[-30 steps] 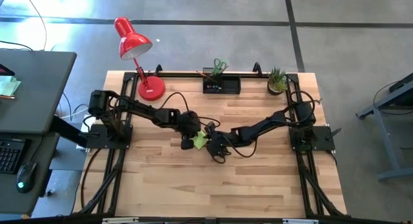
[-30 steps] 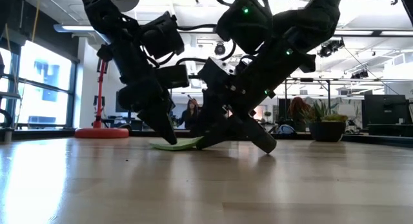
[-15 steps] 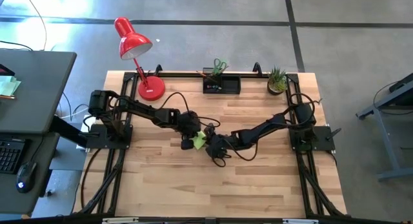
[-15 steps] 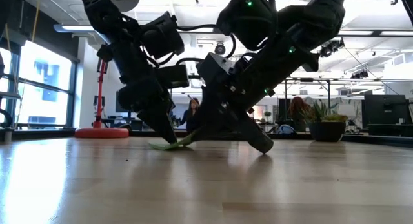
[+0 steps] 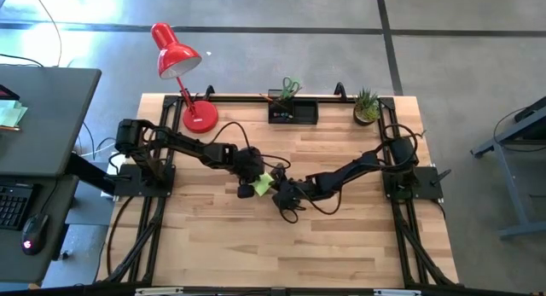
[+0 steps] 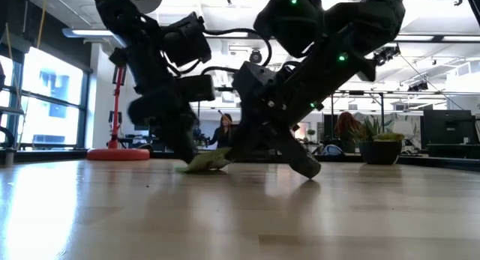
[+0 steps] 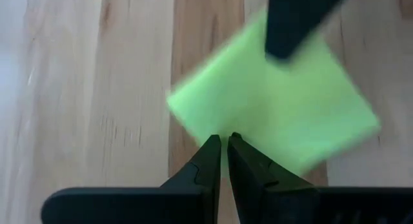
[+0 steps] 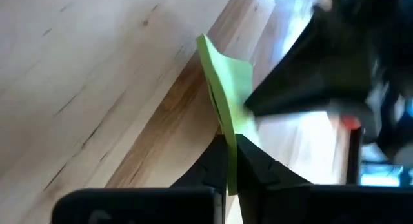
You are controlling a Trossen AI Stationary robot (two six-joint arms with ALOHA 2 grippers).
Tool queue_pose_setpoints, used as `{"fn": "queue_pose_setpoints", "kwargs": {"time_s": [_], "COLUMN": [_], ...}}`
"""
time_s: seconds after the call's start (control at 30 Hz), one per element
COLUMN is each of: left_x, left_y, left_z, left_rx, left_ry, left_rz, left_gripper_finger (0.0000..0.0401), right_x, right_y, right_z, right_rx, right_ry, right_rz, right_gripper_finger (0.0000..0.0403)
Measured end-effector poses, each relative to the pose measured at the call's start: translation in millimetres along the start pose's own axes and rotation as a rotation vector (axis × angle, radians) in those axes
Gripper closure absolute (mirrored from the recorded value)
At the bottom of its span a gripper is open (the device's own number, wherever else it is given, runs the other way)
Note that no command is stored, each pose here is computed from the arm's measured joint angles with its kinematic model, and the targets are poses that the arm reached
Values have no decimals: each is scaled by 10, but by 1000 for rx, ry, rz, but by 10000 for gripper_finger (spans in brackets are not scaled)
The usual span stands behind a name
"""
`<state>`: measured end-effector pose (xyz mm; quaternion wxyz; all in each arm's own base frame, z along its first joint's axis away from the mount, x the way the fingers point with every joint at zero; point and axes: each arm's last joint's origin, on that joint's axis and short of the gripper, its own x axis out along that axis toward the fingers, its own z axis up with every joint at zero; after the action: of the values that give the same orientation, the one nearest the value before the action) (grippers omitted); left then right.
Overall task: Pick and place office supplies into organizer
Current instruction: Put the green sticky note into the desk organizer
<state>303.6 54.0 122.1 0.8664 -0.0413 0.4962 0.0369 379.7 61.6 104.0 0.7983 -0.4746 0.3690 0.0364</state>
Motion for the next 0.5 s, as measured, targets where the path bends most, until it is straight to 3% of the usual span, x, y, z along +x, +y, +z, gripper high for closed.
{"fn": "queue_pose_setpoints", "kwargs": {"time_s": [0.13,0.23,0.4,0.5], "left_x": [-210,-477,-930,-1141], "left_y": [11,25,19,-41], "left_z": [9,90,204,218], "left_rx": [5,-14,-80,-99], "left_ry": [79,59,-106,-185], "left_rz": [89,193,274,267], "left_gripper_finger": [382,382,382,382], "right_x": [-90,-172,-394,-581], "right_y": [6,-28,-145,-289], "right_z": [-19,-46,-108,-185], "right_rx": [56,118,202,234], "right_ry": [68,106,201,298], "right_rz": [0,19,22,-47], "right_gripper_finger": [396,399,400,399]}}
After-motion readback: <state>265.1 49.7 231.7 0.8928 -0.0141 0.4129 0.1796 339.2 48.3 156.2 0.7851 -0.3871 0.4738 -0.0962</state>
